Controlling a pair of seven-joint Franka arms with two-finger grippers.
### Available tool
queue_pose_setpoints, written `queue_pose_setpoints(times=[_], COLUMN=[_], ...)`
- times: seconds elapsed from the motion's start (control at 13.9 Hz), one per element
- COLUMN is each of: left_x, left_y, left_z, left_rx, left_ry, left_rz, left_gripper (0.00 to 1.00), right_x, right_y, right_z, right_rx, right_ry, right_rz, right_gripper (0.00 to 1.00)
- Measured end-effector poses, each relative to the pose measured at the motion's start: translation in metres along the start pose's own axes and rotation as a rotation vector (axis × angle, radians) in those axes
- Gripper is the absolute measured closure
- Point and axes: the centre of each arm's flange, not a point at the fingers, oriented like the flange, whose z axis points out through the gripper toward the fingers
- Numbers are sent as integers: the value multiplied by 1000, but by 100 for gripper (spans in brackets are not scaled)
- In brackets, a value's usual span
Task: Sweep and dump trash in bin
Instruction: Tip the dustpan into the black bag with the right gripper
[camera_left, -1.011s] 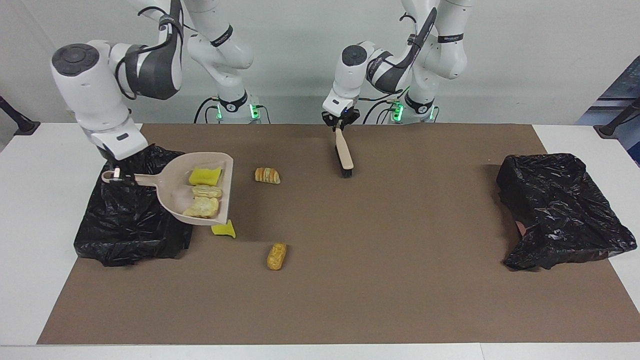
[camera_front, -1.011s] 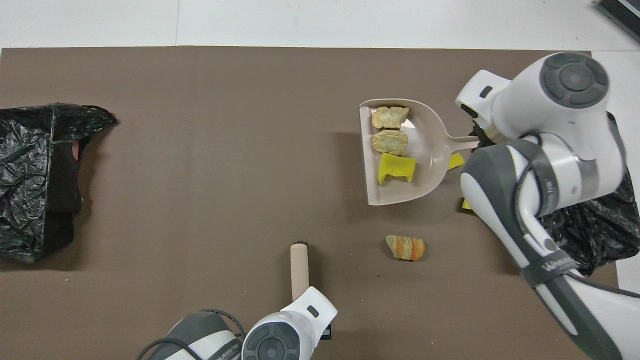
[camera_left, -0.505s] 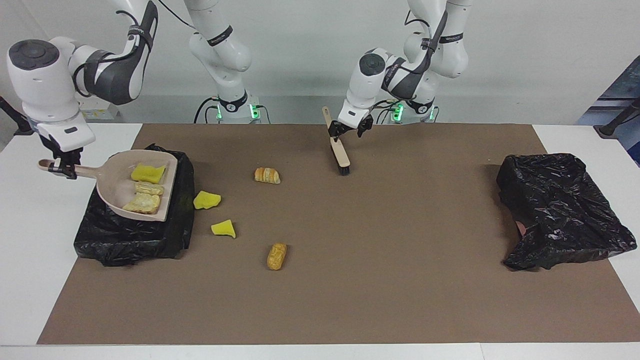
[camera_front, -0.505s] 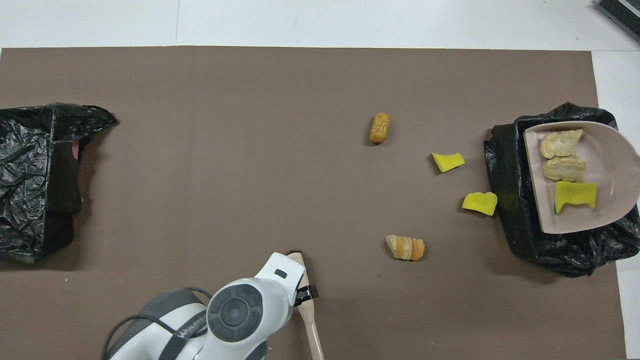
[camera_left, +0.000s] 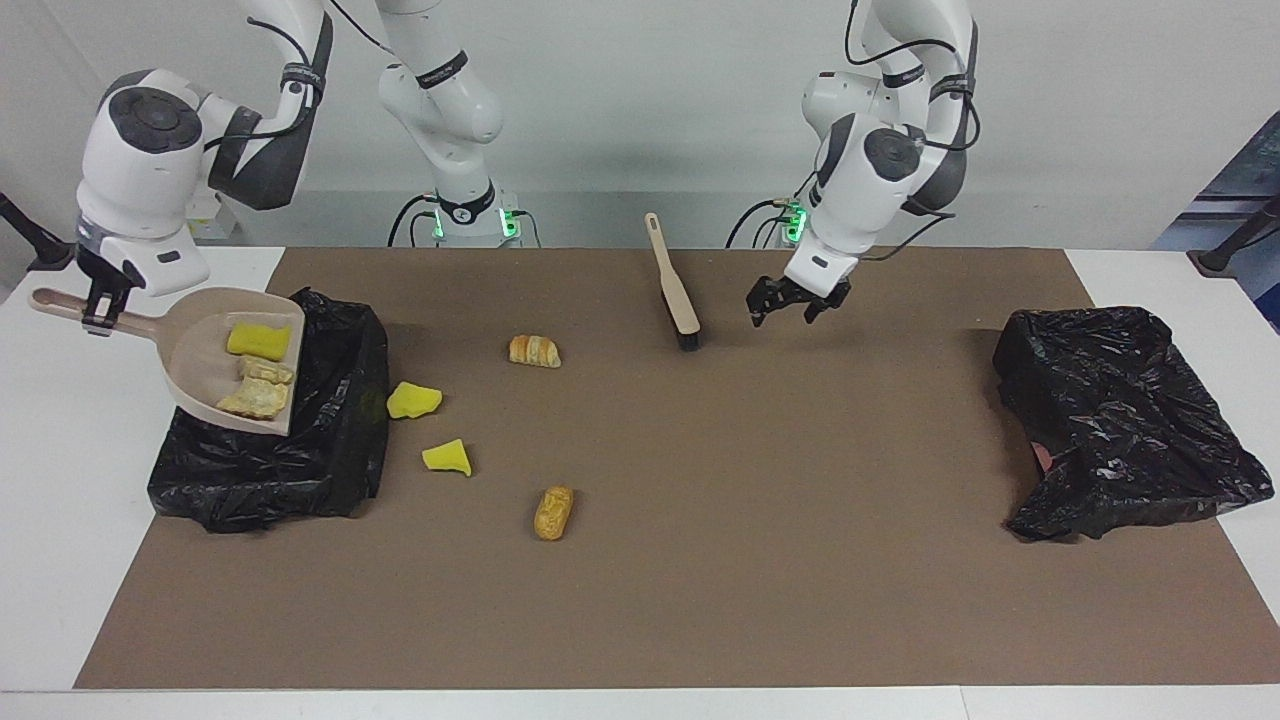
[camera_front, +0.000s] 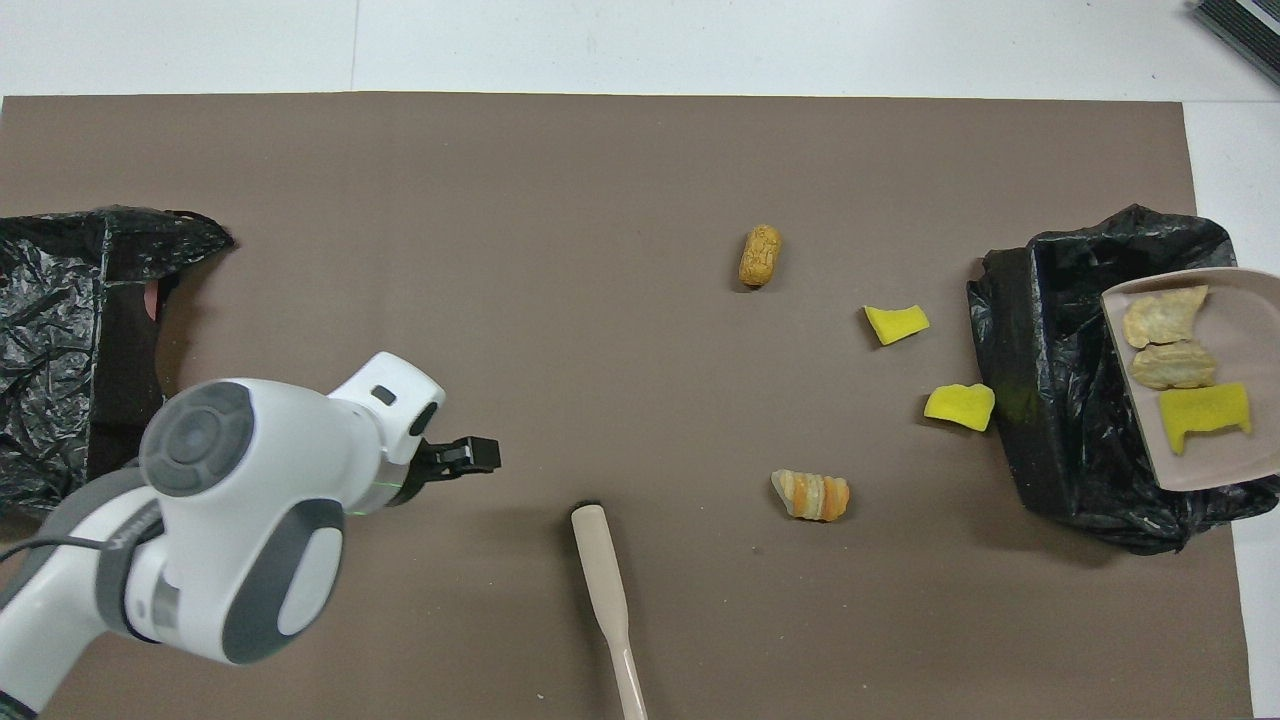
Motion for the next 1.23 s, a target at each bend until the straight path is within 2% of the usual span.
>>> queue_pose_setpoints(times=[0.14, 0.29, 0.51, 0.79, 1.08, 1.23], left_x=[30, 54, 82, 95, 101, 102], left_y=[-33, -61, -103, -155, -213, -221], left_z=[-28, -55, -104, -150, -172, -180], left_rx=[4, 37, 51, 59, 70, 72], left_ry=[33, 64, 110, 125, 148, 142], left_rz=[62, 119, 125, 147, 154, 135], left_gripper=[0, 0, 0, 0, 0, 0], right_x=[8, 12, 9, 3, -3, -6], right_y=[-4, -7, -12, -22, -26, -29], right_z=[-7, -18, -48, -77, -86, -93], right_rx=[12, 26, 18, 15, 7, 7], right_ry=[-62, -112, -182, -242, -273, -282], right_rz=[-3, 7, -2, 0, 3, 10], right_gripper=[68, 68, 68, 68, 68, 68])
